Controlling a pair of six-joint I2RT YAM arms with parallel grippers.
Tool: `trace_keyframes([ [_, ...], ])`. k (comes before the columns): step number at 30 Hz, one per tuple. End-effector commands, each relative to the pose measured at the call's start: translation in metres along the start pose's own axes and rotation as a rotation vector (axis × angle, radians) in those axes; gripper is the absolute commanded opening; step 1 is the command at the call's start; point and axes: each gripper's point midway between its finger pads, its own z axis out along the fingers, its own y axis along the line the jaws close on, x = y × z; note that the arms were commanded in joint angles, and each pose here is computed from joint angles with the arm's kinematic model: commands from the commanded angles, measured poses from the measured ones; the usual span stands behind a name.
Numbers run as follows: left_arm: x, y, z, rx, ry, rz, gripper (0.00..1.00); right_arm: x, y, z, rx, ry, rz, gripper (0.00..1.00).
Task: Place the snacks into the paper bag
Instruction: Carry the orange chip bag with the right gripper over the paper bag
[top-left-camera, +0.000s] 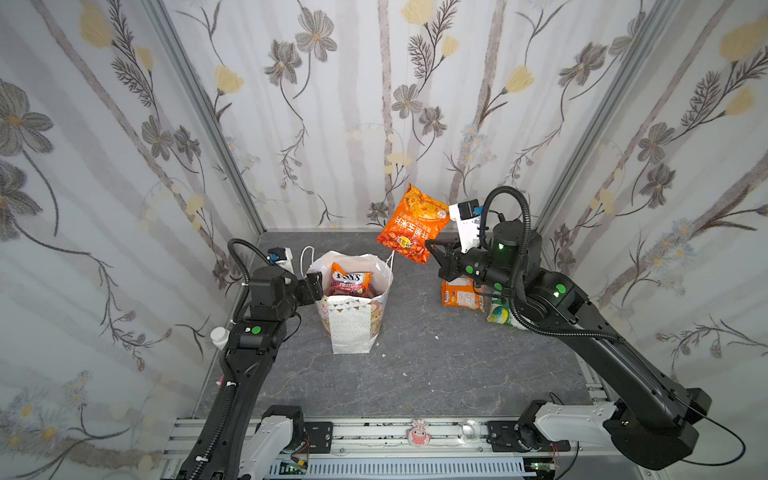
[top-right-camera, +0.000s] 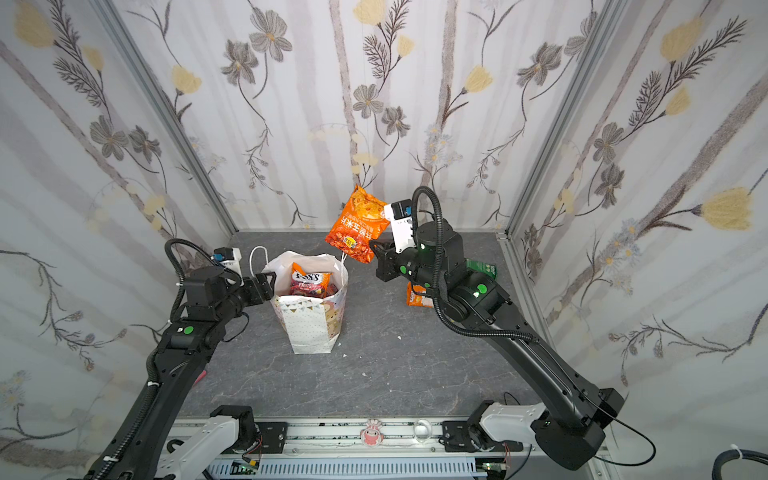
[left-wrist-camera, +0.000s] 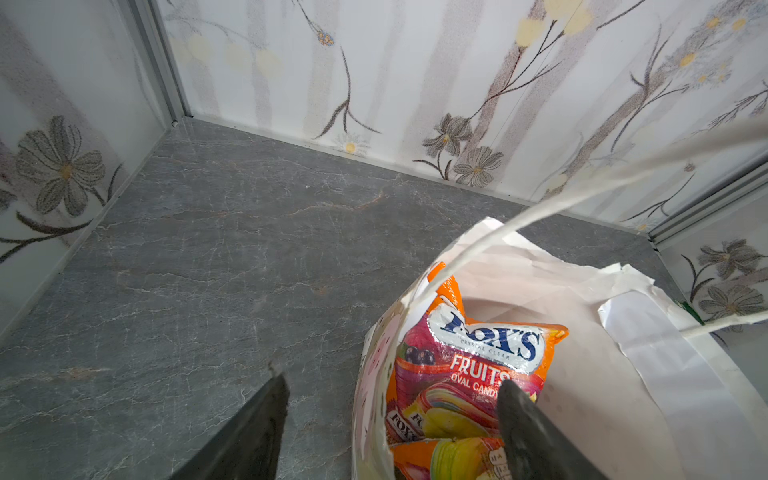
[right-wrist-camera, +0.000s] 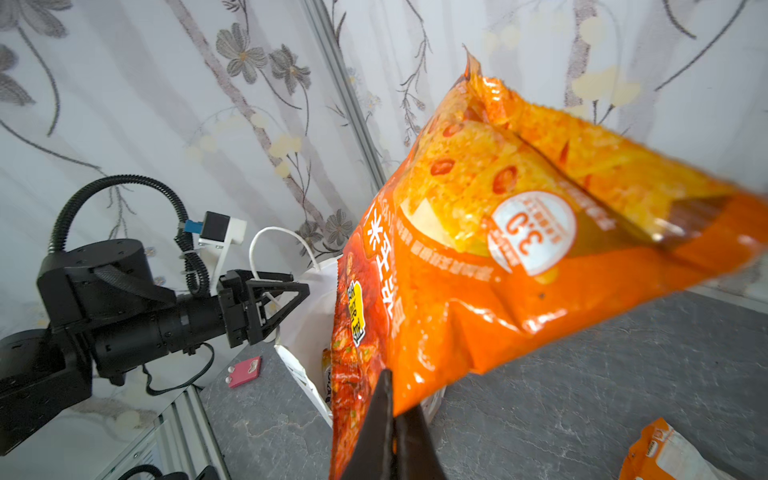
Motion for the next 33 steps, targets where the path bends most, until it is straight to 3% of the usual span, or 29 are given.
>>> trace_keyframes([
  [1,-0.007,-0.001,0.0,0.002,-0.027,0.014,0.79,0.005,0.017,0.011,-0.045,0.055,-0.047,0.0],
  [9,-0.006,0.001,-0.001,-0.009,-0.029,0.015,0.79,0.041,0.058,0.052,-0.07,0.206,-0.158,0.0],
  [17,-0.005,0.003,0.0,-0.018,-0.021,0.019,0.8,0.069,0.044,0.086,0.039,0.317,-0.22,0.0],
  [33,-0.003,0.004,0.001,-0.022,-0.015,0.019,0.8,0.104,0.039,0.119,0.04,0.429,-0.267,0.0],
])
